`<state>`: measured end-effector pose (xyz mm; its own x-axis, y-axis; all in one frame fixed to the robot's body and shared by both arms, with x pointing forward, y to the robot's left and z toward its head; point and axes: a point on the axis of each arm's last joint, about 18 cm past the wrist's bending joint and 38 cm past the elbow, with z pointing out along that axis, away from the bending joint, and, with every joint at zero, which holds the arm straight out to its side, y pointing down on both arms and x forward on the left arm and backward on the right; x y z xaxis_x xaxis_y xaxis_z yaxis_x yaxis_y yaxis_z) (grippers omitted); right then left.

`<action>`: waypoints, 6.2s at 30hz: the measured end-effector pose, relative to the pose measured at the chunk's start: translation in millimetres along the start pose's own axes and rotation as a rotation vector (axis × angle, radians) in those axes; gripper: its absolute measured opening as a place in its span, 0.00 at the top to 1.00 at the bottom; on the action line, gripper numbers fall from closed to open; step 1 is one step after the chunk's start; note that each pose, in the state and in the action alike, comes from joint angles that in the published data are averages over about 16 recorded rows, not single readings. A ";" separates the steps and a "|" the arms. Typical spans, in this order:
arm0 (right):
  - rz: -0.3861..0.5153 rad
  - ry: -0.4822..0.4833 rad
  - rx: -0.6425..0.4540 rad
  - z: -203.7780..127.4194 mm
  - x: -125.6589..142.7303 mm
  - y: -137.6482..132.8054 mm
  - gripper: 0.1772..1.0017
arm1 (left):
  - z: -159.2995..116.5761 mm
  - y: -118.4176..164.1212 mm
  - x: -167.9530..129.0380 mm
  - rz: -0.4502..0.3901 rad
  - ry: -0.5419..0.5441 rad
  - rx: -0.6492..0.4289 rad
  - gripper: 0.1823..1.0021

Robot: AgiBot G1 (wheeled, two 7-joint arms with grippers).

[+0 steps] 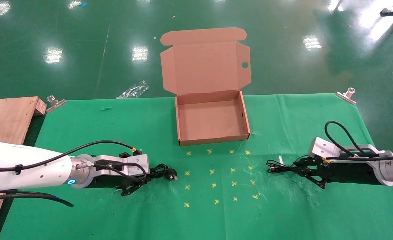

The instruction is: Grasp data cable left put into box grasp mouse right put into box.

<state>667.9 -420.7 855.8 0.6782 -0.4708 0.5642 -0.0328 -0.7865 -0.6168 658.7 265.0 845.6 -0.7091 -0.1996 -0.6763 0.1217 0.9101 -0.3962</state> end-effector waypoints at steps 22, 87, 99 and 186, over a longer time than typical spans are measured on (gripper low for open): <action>0.145 0.236 0.343 -110.3 60.7 -62.8 0.97 | -31.9 -70.4 -63.8 0.011 -0.092 0.167 0.83; 0.153 0.043 0.430 26.7 8.4 -188.2 0.98 | -5.5 -97.2 -169.6 -0.123 -0.449 0.034 0.04; 0.156 0.049 0.432 26.2 10.3 -187.7 0.91 | -5.5 -97.4 -169.5 -0.123 -0.449 0.035 0.00; -0.033 -0.369 0.914 -168.7 -109.5 -171.0 0.00 | -97.6 -50.9 -40.5 -0.426 0.062 0.654 0.00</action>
<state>475.4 -302.1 992.1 0.8605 -0.1774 0.4776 0.4645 -0.1120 -0.8785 613.5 262.2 953.8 -0.8220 -0.4452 -0.3552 0.2012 0.3565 -0.9124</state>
